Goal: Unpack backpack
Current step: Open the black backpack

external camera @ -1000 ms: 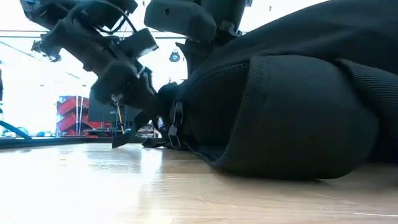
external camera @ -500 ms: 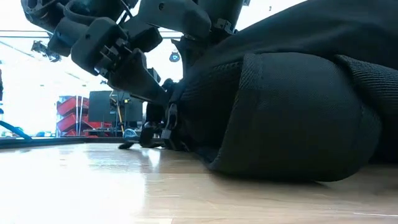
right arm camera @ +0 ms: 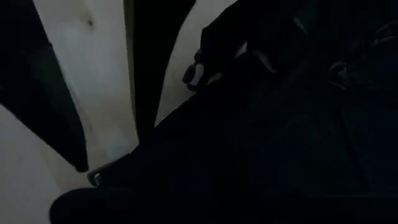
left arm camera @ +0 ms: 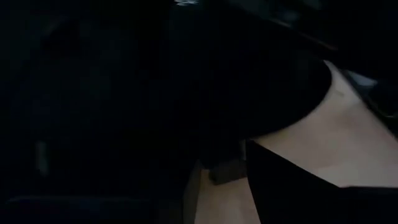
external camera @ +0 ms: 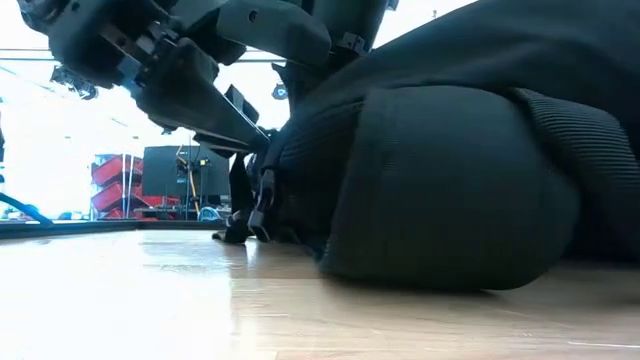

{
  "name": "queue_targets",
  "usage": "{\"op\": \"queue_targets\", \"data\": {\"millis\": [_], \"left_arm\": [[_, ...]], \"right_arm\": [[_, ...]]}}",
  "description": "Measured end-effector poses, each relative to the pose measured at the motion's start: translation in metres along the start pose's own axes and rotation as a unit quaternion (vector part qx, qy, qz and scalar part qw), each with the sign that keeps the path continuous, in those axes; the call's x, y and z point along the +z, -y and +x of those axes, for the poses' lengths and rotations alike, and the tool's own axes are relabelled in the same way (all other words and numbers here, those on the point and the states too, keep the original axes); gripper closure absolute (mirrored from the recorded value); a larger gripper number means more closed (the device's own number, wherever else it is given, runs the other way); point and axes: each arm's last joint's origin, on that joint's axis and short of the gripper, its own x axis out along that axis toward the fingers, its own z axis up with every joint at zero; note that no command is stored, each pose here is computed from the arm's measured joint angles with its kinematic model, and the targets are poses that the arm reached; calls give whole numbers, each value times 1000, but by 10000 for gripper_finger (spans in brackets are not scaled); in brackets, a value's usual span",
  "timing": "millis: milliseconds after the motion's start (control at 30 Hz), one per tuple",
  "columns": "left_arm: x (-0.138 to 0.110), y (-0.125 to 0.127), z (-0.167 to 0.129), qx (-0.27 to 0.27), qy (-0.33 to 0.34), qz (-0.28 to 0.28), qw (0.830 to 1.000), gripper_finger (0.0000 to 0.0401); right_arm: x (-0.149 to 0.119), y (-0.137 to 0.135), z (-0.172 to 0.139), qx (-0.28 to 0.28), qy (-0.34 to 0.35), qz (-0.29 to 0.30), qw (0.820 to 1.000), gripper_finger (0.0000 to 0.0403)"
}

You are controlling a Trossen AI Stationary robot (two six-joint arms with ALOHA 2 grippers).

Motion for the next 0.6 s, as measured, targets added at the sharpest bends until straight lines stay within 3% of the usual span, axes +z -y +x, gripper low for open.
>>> {"op": "queue_targets", "data": {"millis": [133, 400, 600], "left_arm": [[1, -7, 0, 66, 9, 1, 998, 300], [-4, -27, -1, 110, -2, -18, 994, 300], [-16, -42, -4, 188, -36, -31, 981, 300]], "right_arm": [[2, -2, 0, 11, 10, -5, 1000, 403], [2, -9, -8, 24, 23, -5, 999, 403], [1, -14, -14, 39, 34, -2, 999, 403]]}}
